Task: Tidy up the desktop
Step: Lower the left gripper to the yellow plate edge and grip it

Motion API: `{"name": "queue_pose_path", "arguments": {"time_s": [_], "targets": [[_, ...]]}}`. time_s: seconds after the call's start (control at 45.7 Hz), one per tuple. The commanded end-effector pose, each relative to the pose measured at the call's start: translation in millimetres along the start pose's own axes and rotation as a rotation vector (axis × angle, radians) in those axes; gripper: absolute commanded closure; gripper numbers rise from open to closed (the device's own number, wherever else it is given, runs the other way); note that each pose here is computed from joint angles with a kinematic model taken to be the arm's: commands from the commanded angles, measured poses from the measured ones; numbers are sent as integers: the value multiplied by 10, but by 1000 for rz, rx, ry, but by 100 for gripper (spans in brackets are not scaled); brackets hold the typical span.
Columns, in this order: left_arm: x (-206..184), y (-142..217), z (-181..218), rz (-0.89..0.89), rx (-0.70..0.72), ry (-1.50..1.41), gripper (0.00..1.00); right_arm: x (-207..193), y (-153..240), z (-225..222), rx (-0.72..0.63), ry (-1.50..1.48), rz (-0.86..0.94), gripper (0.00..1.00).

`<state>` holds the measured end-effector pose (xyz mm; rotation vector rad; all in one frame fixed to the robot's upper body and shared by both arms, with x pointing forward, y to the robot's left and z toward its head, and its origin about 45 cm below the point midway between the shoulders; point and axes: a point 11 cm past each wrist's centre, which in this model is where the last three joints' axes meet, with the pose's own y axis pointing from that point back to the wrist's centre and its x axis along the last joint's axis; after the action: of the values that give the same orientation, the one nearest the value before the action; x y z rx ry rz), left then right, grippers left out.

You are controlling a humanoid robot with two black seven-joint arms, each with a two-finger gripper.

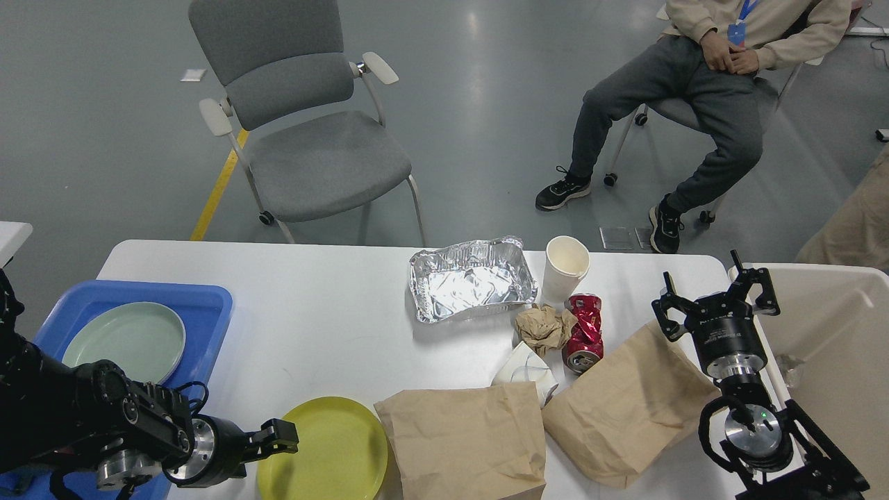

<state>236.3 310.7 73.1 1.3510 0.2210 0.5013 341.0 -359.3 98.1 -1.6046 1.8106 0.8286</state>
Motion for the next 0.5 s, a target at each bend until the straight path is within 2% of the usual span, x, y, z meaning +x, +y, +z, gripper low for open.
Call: {"name": "queue_pose_path", "arguments": {"time_s": [0.0, 0.066, 0.481], "targets": [[-26, -31, -28, 14, 2, -31, 17, -5, -1, 1, 0, 0, -1, 0], [-3, -33, -25, 21, 0, -43, 19, -3, -1, -3, 1, 0, -1, 0], [-66, -55, -88, -9, 5, -98, 43, -5, -1, 1, 0, 0, -1, 0]]}}
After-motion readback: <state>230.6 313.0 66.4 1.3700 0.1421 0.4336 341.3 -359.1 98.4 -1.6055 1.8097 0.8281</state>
